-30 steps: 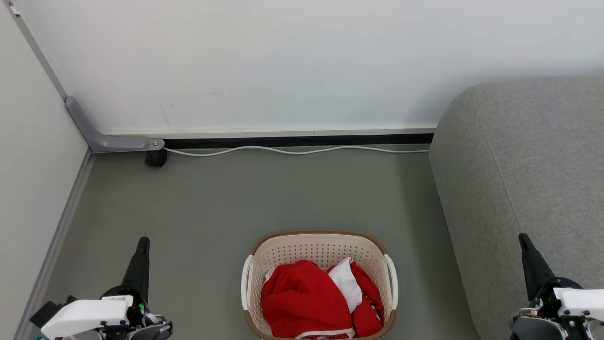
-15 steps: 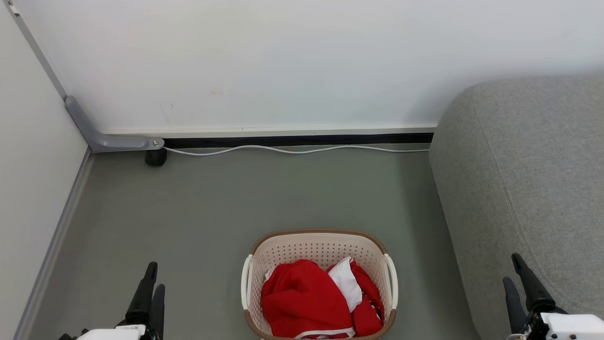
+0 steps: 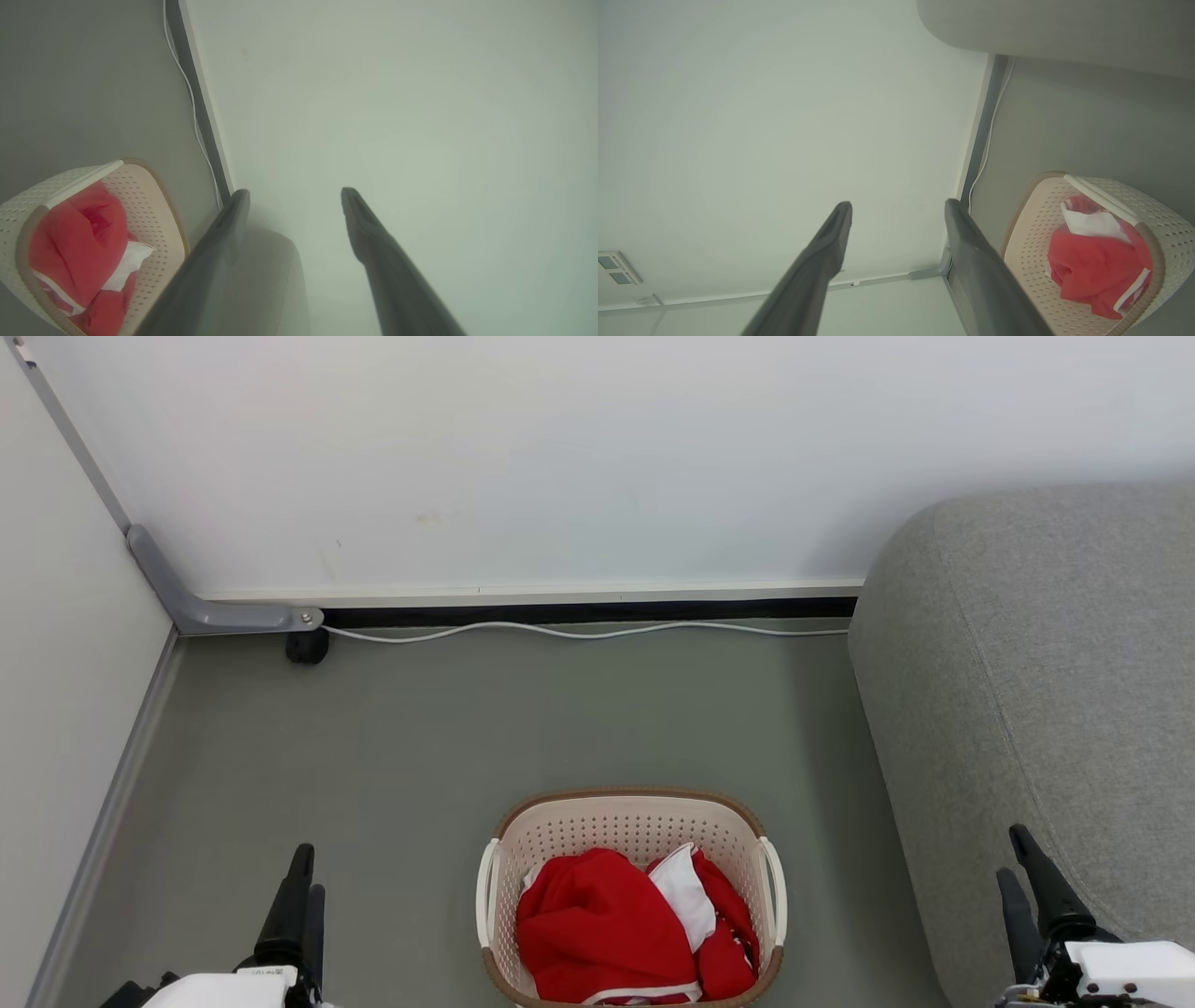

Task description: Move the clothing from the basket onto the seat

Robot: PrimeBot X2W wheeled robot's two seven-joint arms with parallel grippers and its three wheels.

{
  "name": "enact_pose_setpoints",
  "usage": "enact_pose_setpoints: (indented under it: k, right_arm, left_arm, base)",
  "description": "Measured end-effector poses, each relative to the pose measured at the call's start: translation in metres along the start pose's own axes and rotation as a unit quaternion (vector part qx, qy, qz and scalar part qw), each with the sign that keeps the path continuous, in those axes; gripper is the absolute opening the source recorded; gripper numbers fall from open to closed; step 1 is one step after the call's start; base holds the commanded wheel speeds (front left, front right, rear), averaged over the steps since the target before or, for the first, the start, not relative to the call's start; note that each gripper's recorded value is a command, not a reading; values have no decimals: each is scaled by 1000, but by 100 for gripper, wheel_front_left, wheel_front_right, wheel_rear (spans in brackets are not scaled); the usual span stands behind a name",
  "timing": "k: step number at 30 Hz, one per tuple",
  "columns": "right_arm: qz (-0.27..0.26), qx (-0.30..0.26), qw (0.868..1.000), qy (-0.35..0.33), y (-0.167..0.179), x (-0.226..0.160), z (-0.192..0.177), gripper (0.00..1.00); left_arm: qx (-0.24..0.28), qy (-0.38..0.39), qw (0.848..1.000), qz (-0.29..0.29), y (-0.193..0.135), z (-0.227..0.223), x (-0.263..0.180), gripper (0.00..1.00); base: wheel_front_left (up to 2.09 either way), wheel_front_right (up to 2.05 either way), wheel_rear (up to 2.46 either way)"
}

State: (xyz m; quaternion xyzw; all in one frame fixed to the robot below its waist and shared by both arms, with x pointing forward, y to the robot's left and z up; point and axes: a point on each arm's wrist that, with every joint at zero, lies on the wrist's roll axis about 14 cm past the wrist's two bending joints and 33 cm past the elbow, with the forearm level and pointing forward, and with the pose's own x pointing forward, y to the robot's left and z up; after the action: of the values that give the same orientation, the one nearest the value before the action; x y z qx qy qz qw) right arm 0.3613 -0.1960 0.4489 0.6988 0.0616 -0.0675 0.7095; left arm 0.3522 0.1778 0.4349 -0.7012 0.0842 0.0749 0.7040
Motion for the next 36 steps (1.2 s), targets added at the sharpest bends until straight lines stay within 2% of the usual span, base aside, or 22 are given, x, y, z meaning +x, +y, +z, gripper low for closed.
enact_pose_setpoints:
  k: [9, 19, 28, 36]
  right_arm:
    - [6, -42, 999, 3, 6, 5, -1, 100]
    - [17, -113, 993, 12, 15, 12, -2, 100]
    - [25, -180, 983, 12, 21, 15, -2, 100]
    - [30, -243, 969, 13, 23, 15, -1, 100]
  left_arm:
    - [48, -3, 999, -4, -4, -1, 4, 100]
    - [125, 0, 992, -11, -11, -4, 9, 100]
    - [208, 6, 978, -17, -14, -11, 9, 100]
    - [277, 11, 960, -25, -19, -18, 11, 100]
  base:
    - [0, 0, 0]
    - [0, 0, 0]
    - [0, 0, 0]
    - [0, 0, 0]
